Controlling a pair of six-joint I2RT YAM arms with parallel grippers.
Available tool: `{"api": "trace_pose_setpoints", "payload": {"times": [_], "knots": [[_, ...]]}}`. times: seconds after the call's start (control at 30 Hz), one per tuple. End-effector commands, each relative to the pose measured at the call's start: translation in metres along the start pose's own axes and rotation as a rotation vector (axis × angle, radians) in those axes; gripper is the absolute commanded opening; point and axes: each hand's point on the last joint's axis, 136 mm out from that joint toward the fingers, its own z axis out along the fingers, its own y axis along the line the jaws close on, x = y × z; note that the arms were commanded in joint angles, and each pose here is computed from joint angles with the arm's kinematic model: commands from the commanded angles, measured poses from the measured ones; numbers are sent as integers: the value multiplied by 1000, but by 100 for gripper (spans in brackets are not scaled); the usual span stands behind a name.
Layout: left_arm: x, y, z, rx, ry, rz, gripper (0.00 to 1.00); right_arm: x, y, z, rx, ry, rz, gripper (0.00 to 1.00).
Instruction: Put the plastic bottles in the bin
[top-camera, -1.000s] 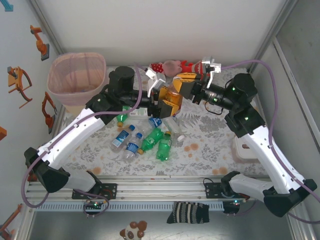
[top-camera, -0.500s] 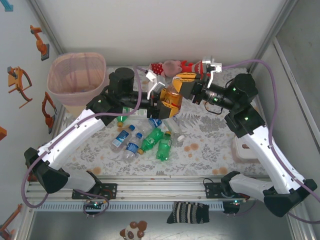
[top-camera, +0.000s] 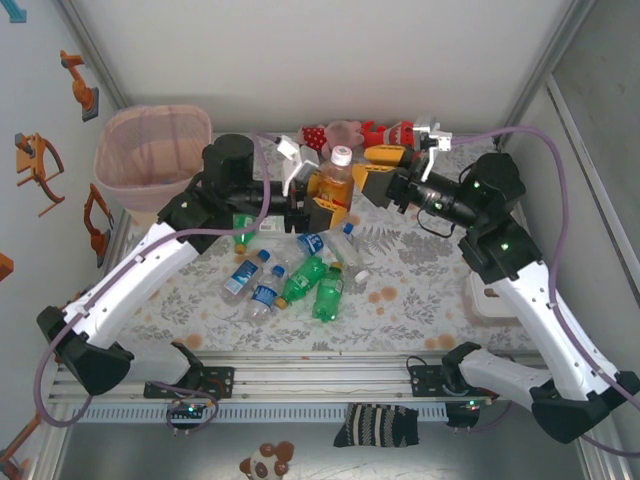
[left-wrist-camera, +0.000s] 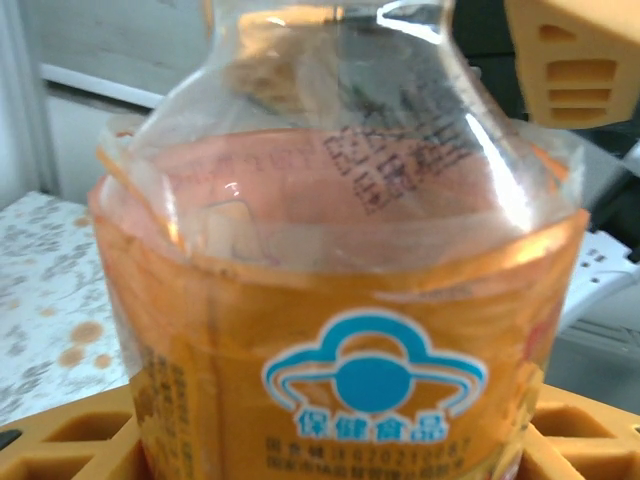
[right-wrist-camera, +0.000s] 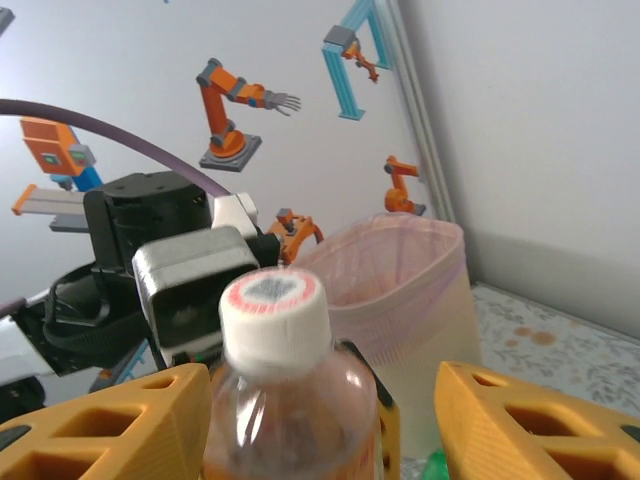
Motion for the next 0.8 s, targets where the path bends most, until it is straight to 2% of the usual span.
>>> {"api": "trace_pose_setpoints", "payload": {"times": [0.0,0.23,0.43,0.57,0.77], "knots": [[-8,24,-25,-166,2,9,59,-12,-1,-16,91,-26,-70,59],[-11,85,-87,-514,65,-60,58,-6,-8,-28,169,-13,-90,59],[-8,139,-162,-805,100,-179,58,-4,-12,-31,194,-6,-93,59],[2,173,-216,-995,135,-240,58,-2,-13,-31,202,3,-96,59],[27,214,-281,-1194,199,-359,58,1,-16,-32,214,12,-101,59]]}}
